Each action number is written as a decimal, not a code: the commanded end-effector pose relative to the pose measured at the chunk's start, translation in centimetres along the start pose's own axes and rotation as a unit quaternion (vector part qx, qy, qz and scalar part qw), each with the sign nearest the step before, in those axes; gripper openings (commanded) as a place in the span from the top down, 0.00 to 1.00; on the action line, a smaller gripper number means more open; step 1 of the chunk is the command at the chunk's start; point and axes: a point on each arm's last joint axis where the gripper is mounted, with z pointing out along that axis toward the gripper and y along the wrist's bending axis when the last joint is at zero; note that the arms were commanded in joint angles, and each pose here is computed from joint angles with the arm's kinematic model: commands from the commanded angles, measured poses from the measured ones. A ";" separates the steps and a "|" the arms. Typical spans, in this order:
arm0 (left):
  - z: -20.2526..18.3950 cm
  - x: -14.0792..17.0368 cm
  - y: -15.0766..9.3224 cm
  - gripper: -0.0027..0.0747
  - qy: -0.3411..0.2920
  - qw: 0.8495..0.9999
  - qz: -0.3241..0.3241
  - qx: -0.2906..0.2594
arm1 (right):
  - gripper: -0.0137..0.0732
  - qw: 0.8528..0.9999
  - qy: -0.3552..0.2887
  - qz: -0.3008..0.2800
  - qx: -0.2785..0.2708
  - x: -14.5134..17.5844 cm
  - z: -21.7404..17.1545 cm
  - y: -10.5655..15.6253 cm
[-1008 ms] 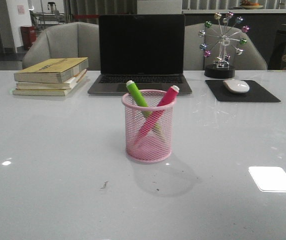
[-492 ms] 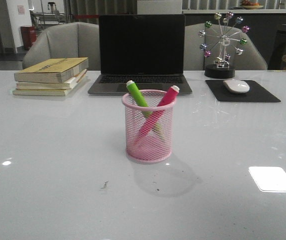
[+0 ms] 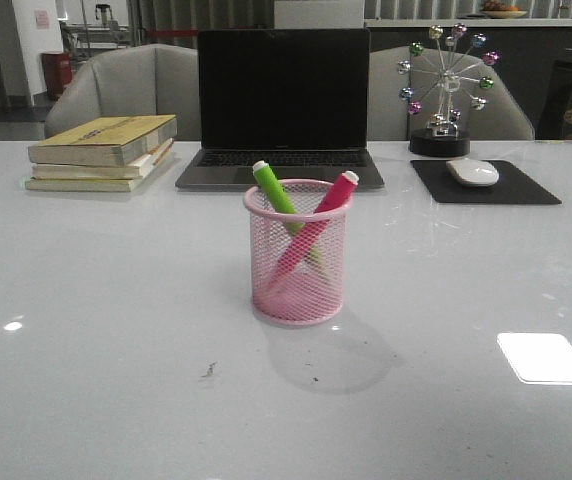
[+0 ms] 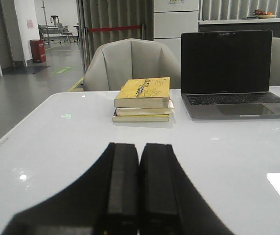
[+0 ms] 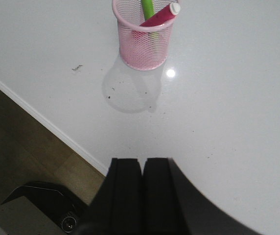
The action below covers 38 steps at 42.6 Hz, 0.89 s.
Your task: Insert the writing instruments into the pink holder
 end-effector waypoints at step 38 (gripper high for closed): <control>-0.2 -0.8 0.1 0.85 -0.054 0.999 -0.003 -0.006 | 0.78 0.880 -0.383 0.076 0.271 14.7 0.1 -3.4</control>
